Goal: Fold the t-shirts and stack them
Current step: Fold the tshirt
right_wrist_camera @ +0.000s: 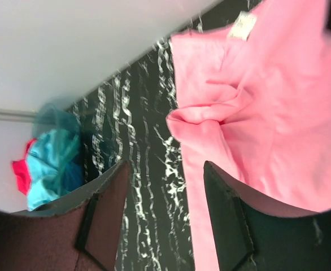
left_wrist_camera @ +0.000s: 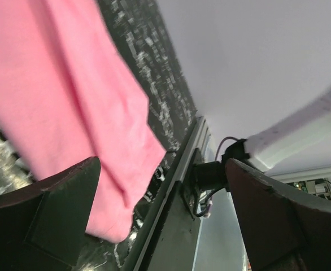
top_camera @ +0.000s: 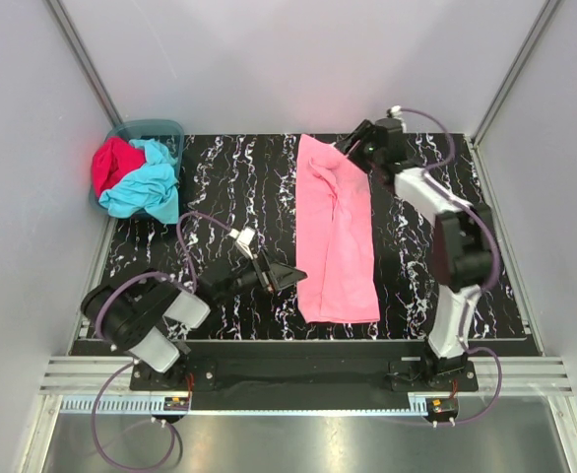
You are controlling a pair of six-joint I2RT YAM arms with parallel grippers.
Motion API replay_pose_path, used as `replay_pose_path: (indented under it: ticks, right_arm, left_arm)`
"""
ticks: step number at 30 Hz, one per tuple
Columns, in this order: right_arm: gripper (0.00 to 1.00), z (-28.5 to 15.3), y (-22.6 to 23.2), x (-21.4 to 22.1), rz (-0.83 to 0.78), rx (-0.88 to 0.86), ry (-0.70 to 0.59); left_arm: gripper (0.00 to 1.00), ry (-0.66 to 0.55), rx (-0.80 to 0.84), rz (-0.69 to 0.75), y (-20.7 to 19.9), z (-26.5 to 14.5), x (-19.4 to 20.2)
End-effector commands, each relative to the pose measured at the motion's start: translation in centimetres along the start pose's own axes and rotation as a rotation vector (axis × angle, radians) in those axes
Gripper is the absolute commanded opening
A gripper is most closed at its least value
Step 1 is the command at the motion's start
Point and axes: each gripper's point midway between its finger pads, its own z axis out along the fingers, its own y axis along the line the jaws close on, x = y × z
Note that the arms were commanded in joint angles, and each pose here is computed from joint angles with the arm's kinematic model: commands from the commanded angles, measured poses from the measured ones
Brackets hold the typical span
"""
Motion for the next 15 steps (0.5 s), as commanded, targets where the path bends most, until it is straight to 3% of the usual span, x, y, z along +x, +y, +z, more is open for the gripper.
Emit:
replay_pose_path:
  ticks: [1, 2, 4, 5, 6, 8, 9, 11, 15]
  right_arm:
    - [0.63, -6.9, 1.3, -5.2, -0.049, 0.052, -0.224]
    - [0.64, -10.0, 3.0, -6.4, -0.046, 0.013, -0.272]
    - [0.64, -12.3, 0.3, -3.9, -0.027, 0.051, -0.249]
    - [0.65, -15.4, 1.8, -4.5, -0.018, -0.004, -0.288]
    - [0.66, -16.2, -1.2, -1.7, -0.009, 0.046, -0.246]
    - [0.66, -20.2, -1.1, -0.7, 0.034, -0.003, -0.267]
    - [0.66, -20.8, -4.2, 2.4, 0.048, 0.042, -0.217]
    - [0.66, -23.6, -4.9, 4.2, 0.084, 0.022, -0.211]
    - [0.65, -26.4, -10.7, 9.6, 0.105, 0.132, -0.131]
  left_arm:
    - [0.99, -0.063, 0.081, 0.046, -1.1, 0.8, -1.4]
    - [0.99, -0.055, 0.070, 0.017, -0.4, 1.0, -1.2]
    - [0.99, -0.068, 0.105, 0.011, -0.7, 1.0, -1.5]
    - [0.99, -0.064, 0.096, -0.013, -0.1, 1.1, -1.4]
    - [0.99, -0.069, 0.097, -0.016, 0.1, 0.9, -1.4]
    - [0.99, -0.067, 0.100, -0.013, 0.3, 0.6, -1.2]
    - [0.99, -0.062, 0.089, -0.010, 0.6, 0.3, -0.9]
    - [0.99, -0.060, 0.076, 0.002, 1.0, -0.1, -0.6]
    - [0.99, -0.048, 0.051, 0.002, 1.5, -0.8, 0.3]
